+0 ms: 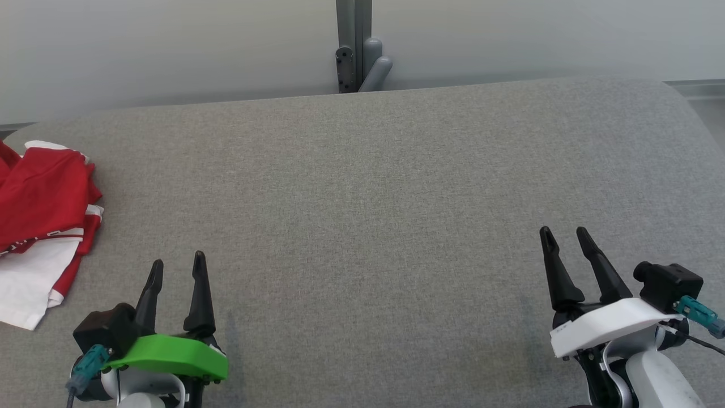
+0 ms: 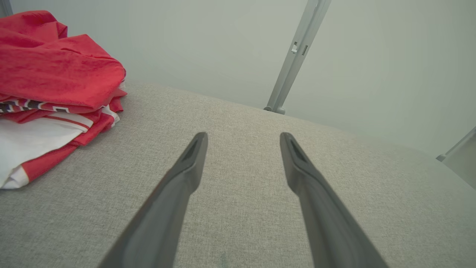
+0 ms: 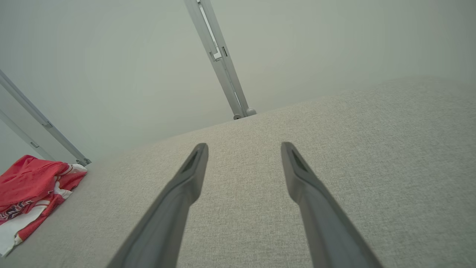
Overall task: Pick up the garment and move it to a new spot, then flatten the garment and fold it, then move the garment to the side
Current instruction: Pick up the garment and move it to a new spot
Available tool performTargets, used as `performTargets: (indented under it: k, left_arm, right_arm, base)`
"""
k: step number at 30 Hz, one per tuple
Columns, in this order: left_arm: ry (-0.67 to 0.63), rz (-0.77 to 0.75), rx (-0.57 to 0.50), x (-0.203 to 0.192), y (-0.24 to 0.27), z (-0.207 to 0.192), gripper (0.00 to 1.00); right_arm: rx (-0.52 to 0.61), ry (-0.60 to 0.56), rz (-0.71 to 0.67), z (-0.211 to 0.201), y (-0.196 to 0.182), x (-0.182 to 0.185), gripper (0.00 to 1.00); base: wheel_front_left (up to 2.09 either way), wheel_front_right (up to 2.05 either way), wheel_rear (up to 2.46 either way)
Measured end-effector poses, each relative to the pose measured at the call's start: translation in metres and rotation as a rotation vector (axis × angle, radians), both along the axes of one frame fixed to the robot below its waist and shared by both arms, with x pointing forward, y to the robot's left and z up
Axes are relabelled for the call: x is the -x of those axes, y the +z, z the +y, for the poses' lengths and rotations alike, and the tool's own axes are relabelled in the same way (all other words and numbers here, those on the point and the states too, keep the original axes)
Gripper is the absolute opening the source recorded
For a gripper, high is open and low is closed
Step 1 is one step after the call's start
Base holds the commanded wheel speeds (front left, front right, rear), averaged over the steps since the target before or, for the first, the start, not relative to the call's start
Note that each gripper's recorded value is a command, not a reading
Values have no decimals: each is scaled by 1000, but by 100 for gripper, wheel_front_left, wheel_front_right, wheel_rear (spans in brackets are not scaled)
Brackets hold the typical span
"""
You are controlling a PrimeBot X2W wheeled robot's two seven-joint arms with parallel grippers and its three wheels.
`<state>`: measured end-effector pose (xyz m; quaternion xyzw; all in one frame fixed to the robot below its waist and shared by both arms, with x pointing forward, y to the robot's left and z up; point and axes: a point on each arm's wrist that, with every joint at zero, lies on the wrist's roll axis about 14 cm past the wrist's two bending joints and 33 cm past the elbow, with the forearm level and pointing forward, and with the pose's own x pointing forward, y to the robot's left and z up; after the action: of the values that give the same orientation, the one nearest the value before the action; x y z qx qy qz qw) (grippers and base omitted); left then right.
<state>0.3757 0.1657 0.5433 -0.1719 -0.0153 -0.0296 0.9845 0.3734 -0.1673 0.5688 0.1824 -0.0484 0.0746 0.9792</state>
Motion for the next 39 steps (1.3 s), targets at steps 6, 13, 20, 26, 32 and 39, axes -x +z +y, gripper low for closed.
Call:
performTargets:
  k: [6,13,20,26,32,39]
  left_arm:
    - [-9,4,-57,2,-4,-2,100]
    - [-22,1,-116,3,-7,-5,100]
    - [-30,-6,-169,4,-8,-7,100]
    - [-35,-3,-211,5,-11,-9,100]
    - [-37,-3,-252,6,-14,-9,100]
    - [-42,-10,-292,6,-14,-10,100]
  right_arm:
    - [58,10,-7,3,-1,1,100]
    - [120,16,-21,5,-1,3,100]
    - [178,6,-31,2,-2,5,100]
    - [222,-4,-40,0,-3,6,100]
    - [267,-22,-53,-4,-1,6,100]
    - [317,-27,-64,-5,-1,7,100]
  base:
    - [0,0,0]
    - [0,0,0]
    - [0,0,0]
    - [0,0,0]
    - [0,0,0]
    - [0,0,0]
